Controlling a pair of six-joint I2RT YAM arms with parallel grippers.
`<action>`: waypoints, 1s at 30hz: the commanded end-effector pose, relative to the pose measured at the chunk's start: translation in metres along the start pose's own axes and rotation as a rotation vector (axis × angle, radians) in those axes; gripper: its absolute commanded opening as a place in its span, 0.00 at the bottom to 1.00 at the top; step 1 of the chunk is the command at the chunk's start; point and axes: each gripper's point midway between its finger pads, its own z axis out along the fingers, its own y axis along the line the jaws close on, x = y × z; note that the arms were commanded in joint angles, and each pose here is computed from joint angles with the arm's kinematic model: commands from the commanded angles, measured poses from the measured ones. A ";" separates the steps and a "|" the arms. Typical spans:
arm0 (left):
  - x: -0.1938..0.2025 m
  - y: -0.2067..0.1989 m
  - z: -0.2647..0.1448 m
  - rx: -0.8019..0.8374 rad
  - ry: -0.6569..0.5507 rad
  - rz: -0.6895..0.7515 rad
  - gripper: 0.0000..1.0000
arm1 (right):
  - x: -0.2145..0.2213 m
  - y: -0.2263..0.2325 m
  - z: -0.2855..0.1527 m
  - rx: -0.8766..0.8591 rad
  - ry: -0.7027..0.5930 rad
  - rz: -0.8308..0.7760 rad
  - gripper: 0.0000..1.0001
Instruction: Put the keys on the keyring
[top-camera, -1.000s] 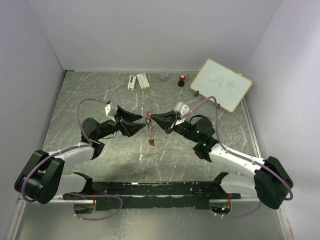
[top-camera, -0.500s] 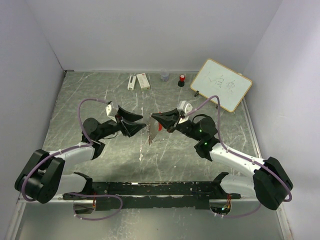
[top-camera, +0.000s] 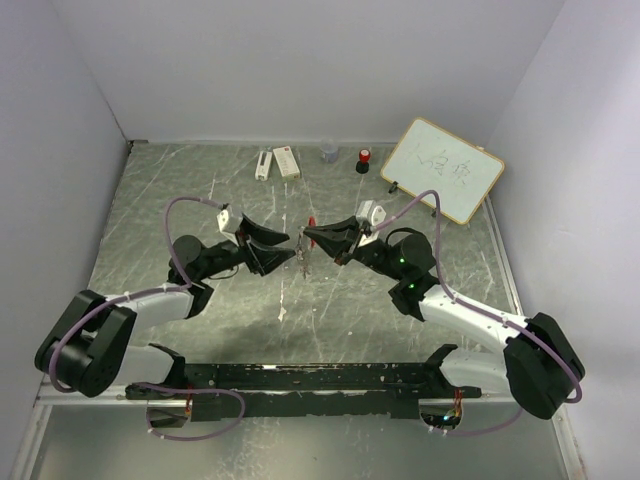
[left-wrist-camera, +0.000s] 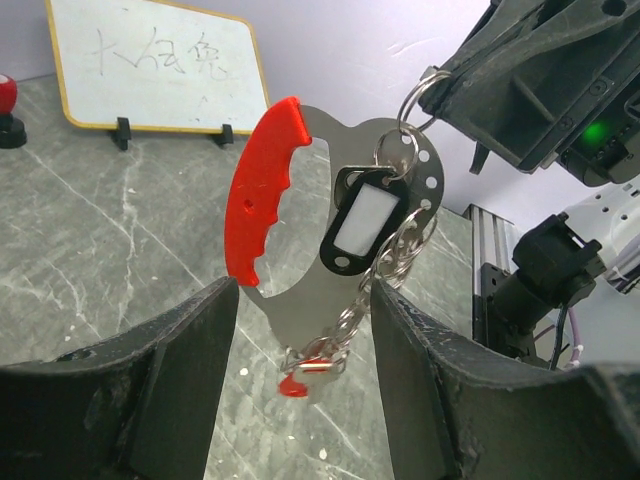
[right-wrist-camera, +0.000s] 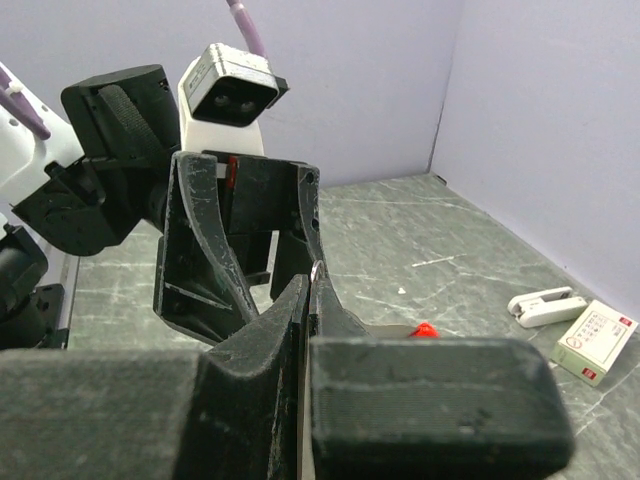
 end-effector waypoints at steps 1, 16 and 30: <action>-0.018 -0.009 0.011 0.048 -0.049 0.047 0.66 | -0.011 -0.001 0.000 -0.006 -0.047 -0.019 0.00; -0.015 -0.013 0.017 0.063 -0.043 0.048 0.66 | -0.010 -0.002 -0.001 -0.017 -0.053 -0.010 0.00; -0.013 -0.009 0.013 0.025 -0.035 0.053 0.66 | -0.009 -0.004 -0.005 -0.009 -0.052 -0.008 0.00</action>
